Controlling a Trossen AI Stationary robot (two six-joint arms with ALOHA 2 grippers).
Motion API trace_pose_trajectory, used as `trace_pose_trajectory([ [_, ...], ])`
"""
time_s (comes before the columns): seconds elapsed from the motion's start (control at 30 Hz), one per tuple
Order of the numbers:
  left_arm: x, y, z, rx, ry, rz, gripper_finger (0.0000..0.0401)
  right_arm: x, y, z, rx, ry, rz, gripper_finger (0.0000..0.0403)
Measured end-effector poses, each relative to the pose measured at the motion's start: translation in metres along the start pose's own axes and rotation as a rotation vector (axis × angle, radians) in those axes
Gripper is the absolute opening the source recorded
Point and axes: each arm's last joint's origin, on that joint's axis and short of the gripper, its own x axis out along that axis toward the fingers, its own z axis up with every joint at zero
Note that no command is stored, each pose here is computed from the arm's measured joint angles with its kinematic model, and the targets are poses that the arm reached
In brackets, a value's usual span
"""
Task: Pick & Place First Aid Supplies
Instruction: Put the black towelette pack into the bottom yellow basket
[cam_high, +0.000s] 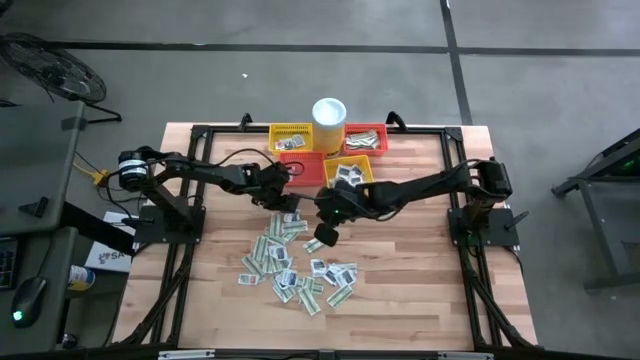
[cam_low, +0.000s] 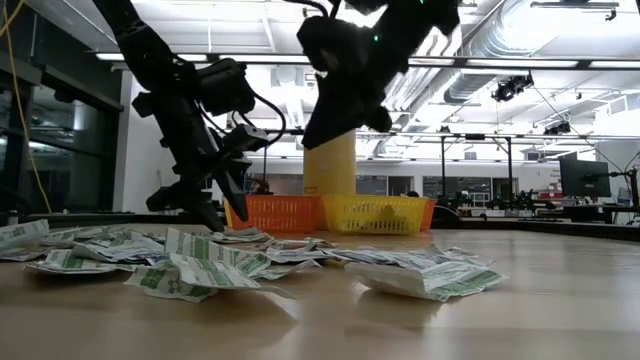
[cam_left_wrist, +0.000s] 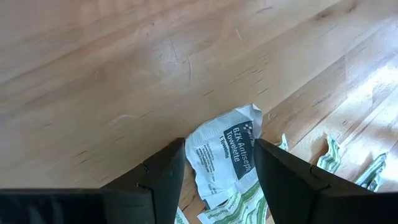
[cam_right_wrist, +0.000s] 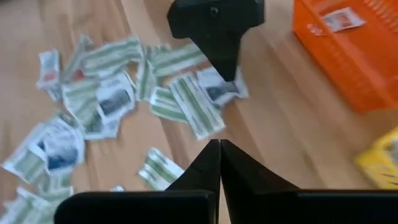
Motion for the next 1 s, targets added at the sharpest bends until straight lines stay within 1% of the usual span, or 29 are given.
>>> trace_pose_trajectory([
  [0.07, 0.0, 0.0, 0.0, 0.004, 0.002, -0.001, 0.0193, 0.007, -0.002, -0.008, 0.048, -0.052, 0.036, 0.0001],
  [0.17, 0.0, -0.001, 0.0, 0.019, 0.013, -0.011, 0.0193, 0.017, -0.008, -0.021, 0.123, -0.126, 0.053, 0.0001],
  [0.3, 0.0, -0.001, 0.0, 0.021, 0.02, -0.021, 0.0193, 0.022, -0.01, -0.027, 0.155, -0.224, 0.109, 0.0001],
  [0.4, 0.0, -0.002, 0.0, 0.026, 0.03, -0.036, 0.0193, 0.036, -0.011, -0.036, 0.151, -0.209, 0.113, 0.0001],
  [0.47, 0.0, -0.002, 0.0, 0.027, 0.034, -0.041, 0.0193, 0.046, -0.01, -0.037, 0.112, -0.195, 0.123, 0.0],
  [0.57, 0.0, -0.002, 0.0, 0.031, 0.035, -0.045, 0.0193, 0.061, -0.005, -0.031, 0.04, -0.202, 0.14, 0.0],
  [0.67, 0.0, -0.002, 0.0, 0.031, 0.036, -0.047, 0.0193, 0.076, -0.005, -0.034, -0.015, -0.178, 0.111, 0.0],
  [0.73, 0.0, -0.002, 0.0, 0.031, 0.037, -0.047, 0.0193, 0.081, -0.006, -0.036, -0.013, -0.175, 0.083, 0.0],
  [0.83, 0.0, -0.002, 0.0, 0.031, 0.037, -0.047, 0.0193, 0.083, -0.008, -0.037, 0.02, -0.173, 0.056, 0.0],
  [1.0, 0.0, -0.002, 0.0, 0.031, 0.037, -0.048, 0.0193, 0.088, -0.016, -0.035, 0.018, -0.174, 0.065, 0.0],
])
